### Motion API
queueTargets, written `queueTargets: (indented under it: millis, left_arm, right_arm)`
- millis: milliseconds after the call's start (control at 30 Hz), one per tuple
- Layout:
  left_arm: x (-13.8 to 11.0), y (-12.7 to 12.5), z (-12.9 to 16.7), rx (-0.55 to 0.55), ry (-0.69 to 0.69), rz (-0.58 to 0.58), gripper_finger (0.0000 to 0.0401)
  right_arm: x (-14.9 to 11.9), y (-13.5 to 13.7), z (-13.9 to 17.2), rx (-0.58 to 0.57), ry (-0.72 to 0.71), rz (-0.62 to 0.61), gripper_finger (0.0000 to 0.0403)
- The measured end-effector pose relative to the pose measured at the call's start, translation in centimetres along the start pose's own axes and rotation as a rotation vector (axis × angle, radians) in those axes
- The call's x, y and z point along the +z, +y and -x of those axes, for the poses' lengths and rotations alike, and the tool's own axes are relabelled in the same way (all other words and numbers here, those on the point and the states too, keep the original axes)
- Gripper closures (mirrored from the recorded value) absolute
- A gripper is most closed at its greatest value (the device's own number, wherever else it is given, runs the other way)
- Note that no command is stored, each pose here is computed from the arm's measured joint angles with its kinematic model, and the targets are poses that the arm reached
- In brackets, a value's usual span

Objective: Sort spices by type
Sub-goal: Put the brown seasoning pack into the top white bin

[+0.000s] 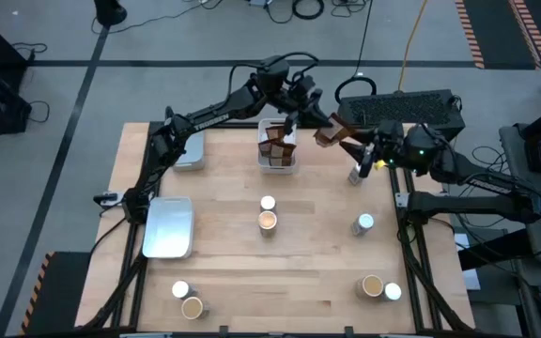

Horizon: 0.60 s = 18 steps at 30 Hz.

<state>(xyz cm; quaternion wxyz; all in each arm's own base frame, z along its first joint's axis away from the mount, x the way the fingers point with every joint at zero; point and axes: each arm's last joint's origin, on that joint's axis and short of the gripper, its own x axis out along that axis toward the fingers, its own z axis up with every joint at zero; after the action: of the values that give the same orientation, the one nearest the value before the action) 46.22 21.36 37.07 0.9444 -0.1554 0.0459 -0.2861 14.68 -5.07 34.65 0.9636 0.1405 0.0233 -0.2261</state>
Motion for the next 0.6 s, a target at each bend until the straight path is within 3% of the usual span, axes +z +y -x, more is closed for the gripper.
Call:
queueTargets:
  millis: [300,433,600]
  left_arm:
    - [-0.03,-0.13,-0.33,0.016,-0.007,0.004,0.0401]
    - [-0.04,-0.11,-0.33,0.018,-0.007,0.005,0.0401]
    - [-0.15,-0.22,-0.56,0.015,-0.002,0.011,0.0397]
  right_arm:
    - [0.32,0.10,-0.43,-0.009,-0.040,0.053,0.0223]
    - [0.11,0.09,-0.72,-0.009,-0.021,0.056,0.0269]
    - [0.12,0.12,-0.83,-0.007,-0.023,0.058,0.0360]
